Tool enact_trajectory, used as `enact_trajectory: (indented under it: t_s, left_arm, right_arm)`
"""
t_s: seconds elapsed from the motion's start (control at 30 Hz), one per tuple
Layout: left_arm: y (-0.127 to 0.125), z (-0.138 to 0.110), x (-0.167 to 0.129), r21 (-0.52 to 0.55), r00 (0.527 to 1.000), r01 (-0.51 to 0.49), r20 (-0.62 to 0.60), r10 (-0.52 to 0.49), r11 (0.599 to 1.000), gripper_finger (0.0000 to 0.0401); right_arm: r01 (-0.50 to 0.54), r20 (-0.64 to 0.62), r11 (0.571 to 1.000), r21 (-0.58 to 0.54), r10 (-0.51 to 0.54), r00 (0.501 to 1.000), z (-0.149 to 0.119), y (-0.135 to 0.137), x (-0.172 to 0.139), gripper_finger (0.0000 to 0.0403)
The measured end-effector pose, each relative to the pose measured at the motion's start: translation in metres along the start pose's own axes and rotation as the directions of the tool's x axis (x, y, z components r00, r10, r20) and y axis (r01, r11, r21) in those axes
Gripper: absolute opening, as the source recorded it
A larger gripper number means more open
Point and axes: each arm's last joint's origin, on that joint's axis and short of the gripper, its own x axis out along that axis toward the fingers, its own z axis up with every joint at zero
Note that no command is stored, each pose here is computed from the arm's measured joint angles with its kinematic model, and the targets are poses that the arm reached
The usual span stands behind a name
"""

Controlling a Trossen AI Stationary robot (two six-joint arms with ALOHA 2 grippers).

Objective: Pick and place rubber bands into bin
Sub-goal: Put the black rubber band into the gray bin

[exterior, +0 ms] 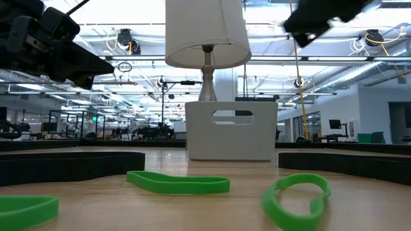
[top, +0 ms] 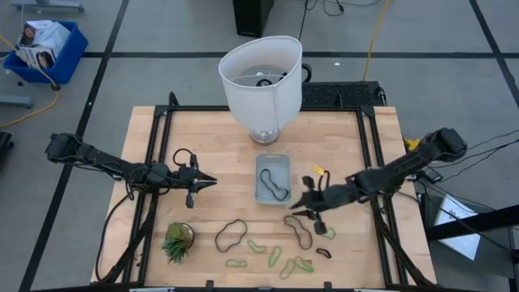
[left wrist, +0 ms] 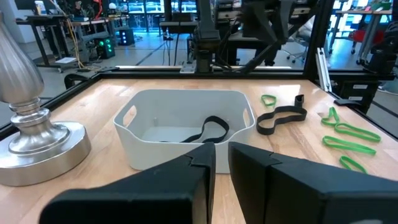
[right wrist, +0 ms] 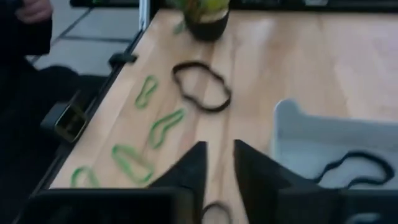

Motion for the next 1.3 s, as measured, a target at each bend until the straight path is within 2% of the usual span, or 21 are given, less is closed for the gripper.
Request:
enact_trajectory:
  t_s: [0.1,0.23,0.4,0.8,0.93,1.13,1.3]
  left_arm:
    - [0.0,0.0,0.0,0.0,1.0,0.0,0.0,0.0,1.0,0.0051]
    - [0.0,0.0,0.0,0.0,1.0,0.0,0.0,0.0,1.0,0.0051]
    - [0.0,0.0,0.0,-0.002,1.0,0.0,0.001,0.0,1.0,0.0051]
    - [0.0,-0.002,0.0,0.001,1.0,-0.001,-0.025,0.001,1.0,0.0051]
    - [0.0,-0.003,0.0,0.001,1.0,-0.001,-0.026,0.001,1.0,0.0051]
    - [0.0,-0.003,0.0,-0.01,1.0,-0.002,-0.028,0.001,1.0,0.0051]
    - [0.0,-0.003,0.0,-0.011,1.0,-0.001,-0.03,0.001,1.0,0.0051]
  right_arm:
    - [-0.005,-0.033,0.999,-0.037,0.004,0.999,-0.008,0.018,-0.003,0.0009]
    - [0.04,-0.028,0.999,-0.031,-0.041,0.999,-0.015,0.034,-0.005,0.0011]
    - [0.1,-0.029,0.993,0.06,-0.098,0.995,-0.025,0.049,-0.003,0.0003]
    - [0.206,-0.212,0.95,0.235,-0.157,0.964,-0.063,0.06,0.025,0.0008]
    - [0.215,-0.277,0.945,0.246,-0.144,0.95,-0.072,0.059,0.033,0.0043]
    - [0.255,-0.304,0.933,0.253,-0.174,0.937,-0.075,0.053,0.037,0.015]
    - [0.236,-0.331,0.95,0.204,-0.16,0.93,-0.079,0.054,0.039,0.0226]
